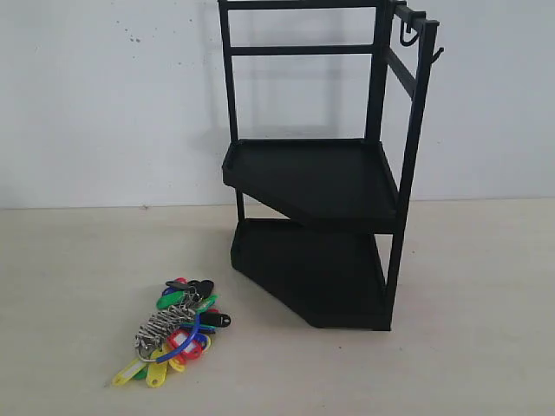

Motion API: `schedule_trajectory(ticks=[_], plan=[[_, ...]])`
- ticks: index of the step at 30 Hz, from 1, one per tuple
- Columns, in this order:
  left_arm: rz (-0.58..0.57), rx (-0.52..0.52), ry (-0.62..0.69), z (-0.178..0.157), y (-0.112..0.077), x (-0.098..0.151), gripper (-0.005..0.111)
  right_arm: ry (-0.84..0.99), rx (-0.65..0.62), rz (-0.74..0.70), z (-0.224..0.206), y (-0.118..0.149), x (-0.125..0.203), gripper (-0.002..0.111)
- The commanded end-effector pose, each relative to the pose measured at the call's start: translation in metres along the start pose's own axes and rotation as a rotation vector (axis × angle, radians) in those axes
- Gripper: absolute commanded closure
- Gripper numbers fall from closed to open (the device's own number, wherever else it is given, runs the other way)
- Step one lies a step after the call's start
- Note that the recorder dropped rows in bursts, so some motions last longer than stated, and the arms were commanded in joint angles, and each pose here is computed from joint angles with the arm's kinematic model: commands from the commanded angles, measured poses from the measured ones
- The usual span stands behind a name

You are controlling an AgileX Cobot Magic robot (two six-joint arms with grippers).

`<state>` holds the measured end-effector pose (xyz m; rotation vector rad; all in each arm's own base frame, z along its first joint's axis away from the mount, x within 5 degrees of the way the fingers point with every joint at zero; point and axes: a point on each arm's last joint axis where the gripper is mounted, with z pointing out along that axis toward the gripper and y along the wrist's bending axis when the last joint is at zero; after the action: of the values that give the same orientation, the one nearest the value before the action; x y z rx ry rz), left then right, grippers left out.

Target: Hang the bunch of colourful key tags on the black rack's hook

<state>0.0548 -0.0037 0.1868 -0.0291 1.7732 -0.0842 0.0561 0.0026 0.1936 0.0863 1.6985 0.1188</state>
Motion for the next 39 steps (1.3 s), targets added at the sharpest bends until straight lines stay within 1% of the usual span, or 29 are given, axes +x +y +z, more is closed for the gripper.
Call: schedule_trajectory(ticks=[1, 15, 17, 19, 20, 21, 22, 23, 24, 25, 26, 27, 29, 34, 37, 39], plan=[[0.007, 0.0, -0.007, 0.0, 0.0, -0.001, 0.102, -0.013, 0.004, -0.006, 0.0, 0.0, -0.001, 0.107], [0.007, 0.0, -0.007, 0.0, 0.0, -0.001, 0.102, -0.013, 0.004, -0.006, 0.0, 0.0, -0.001, 0.107], [0.007, 0.0, -0.007, 0.0, 0.0, -0.001, 0.102, -0.037, 0.004, -0.006, -0.001, 0.0, -0.003, 0.107], [0.007, 0.0, -0.007, 0.0, 0.0, -0.001, 0.102, -0.152, 0.004, -0.006, -0.002, 0.0, -0.014, 0.107], [0.007, 0.0, -0.007, 0.0, 0.0, -0.001, 0.102, -0.262, 0.004, -0.006, -0.004, 0.0, -0.024, 0.107], [0.007, 0.0, -0.007, 0.0, 0.0, -0.001, 0.102, -0.316, 0.003, -0.006, -0.005, 0.0, -0.028, 0.107], [0.007, 0.0, -0.007, 0.0, 0.0, -0.001, 0.102, -0.318, 0.002, -0.006, -0.006, 0.0, -0.031, 0.107], [0.007, 0.0, -0.007, 0.0, 0.0, -0.001, 0.102, -0.326, -0.004, -0.026, -0.012, 0.003, -0.048, 0.107], [0.007, 0.0, -0.007, 0.0, 0.0, -0.001, 0.102, -0.318, -0.006, -0.048, -0.016, 0.005, -0.058, 0.107], [0.007, 0.0, -0.007, 0.0, 0.0, -0.001, 0.102, -0.26, -0.008, -0.101, -0.022, 0.009, -0.074, 0.107], [0.007, 0.0, -0.007, 0.0, 0.0, -0.001, 0.102, -0.201, -0.009, -0.134, -0.023, 0.011, -0.081, 0.107], [0.007, 0.0, -0.007, 0.0, 0.0, -0.001, 0.102, -0.066, -0.016, -0.172, -0.022, 0.014, -0.091, 0.107], [0.007, 0.0, -0.007, 0.0, 0.0, -0.001, 0.102, 0.045, -0.026, -0.162, -0.015, 0.017, -0.106, 0.107], [0.007, 0.0, -0.007, 0.0, 0.0, -0.001, 0.102, 0.037, -0.024, -0.154, -0.006, 0.017, -0.117, 0.107], [0.007, 0.0, -0.007, 0.0, 0.0, -0.001, 0.102, -0.043, -0.018, -0.153, -0.006, 0.018, -0.124, 0.107], [0.007, 0.0, -0.007, 0.0, 0.0, -0.001, 0.102, -0.084, -0.025, -0.118, -0.007, 0.018, -0.128, 0.107]])
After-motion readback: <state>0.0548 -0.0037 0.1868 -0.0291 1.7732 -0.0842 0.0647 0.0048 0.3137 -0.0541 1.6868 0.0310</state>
